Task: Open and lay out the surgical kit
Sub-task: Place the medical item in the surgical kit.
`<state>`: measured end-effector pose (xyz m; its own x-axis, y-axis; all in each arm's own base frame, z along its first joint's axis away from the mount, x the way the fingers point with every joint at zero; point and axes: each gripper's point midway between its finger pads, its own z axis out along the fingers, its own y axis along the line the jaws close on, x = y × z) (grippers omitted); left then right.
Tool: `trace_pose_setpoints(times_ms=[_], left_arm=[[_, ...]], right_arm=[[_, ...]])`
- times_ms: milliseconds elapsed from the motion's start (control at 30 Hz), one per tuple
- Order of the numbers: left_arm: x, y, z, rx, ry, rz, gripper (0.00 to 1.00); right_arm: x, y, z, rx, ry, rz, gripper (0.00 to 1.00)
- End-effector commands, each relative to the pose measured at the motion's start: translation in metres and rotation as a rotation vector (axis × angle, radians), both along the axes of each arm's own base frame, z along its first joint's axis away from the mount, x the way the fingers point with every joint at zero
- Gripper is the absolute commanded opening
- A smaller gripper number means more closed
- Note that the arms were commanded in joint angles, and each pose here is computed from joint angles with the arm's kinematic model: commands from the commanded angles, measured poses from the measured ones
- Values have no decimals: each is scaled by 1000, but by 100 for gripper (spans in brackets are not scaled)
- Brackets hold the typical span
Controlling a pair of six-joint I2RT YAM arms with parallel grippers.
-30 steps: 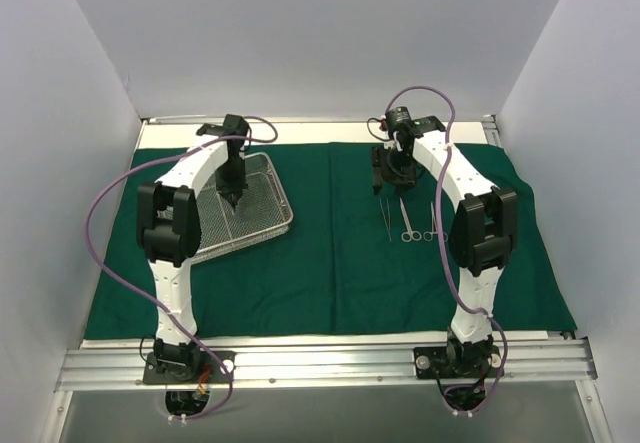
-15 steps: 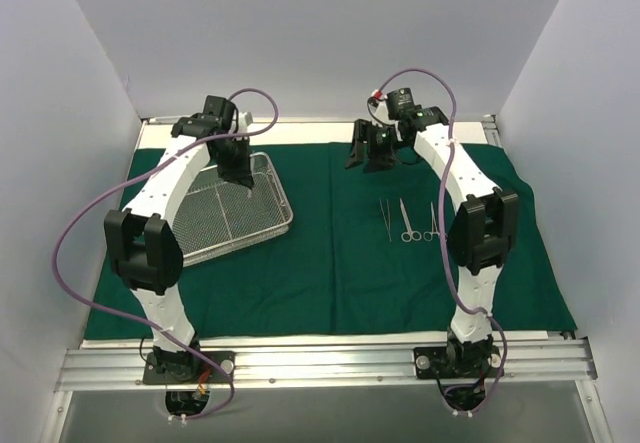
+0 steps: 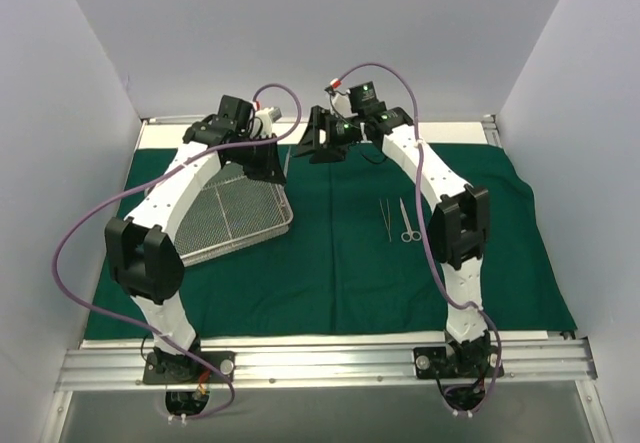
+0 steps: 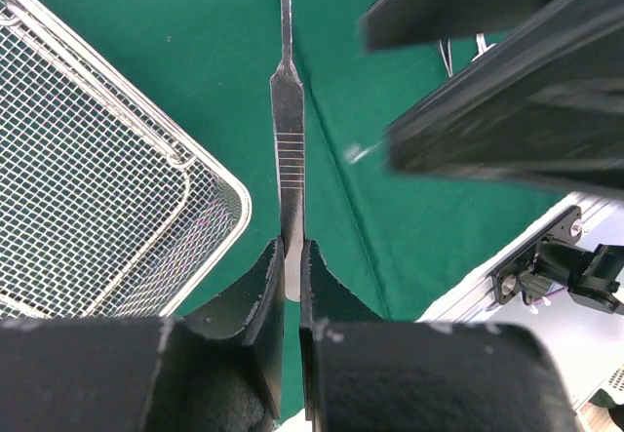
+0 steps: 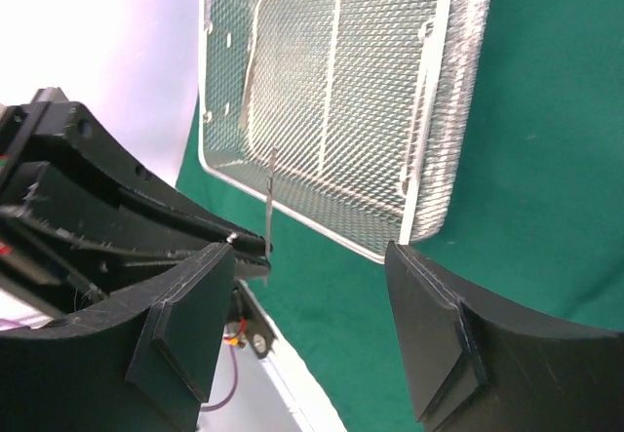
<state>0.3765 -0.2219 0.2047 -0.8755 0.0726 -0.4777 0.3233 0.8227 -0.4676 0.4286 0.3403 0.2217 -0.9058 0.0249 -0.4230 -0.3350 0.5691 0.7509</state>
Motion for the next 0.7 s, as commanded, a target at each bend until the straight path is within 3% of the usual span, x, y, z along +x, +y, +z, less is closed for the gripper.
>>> trace_pose_setpoints(times_ms=[0,233,433,600,633,667], left_arm=[[-3,-8,28,-63,-83,-26,2],[-9,-24,33,-75,-90,-62,2],[-11,-31,38,-78,-105,-83,2],[-13,-34,45,-106,-117,-96,2],[-13,-34,46,-107,-118,-95,3],[-14,-35,47,-112,-123,-103,10]], right_arm=[[-3,16,15,64,1,27,63],[-10,22,3,55,37,44,61],[-15,27,-8,55,82,56,47],[-16,29,-12,72,105,75,16],[-16,29,-11,81,99,81,4],[-18,28,-13,84,104,90,0]])
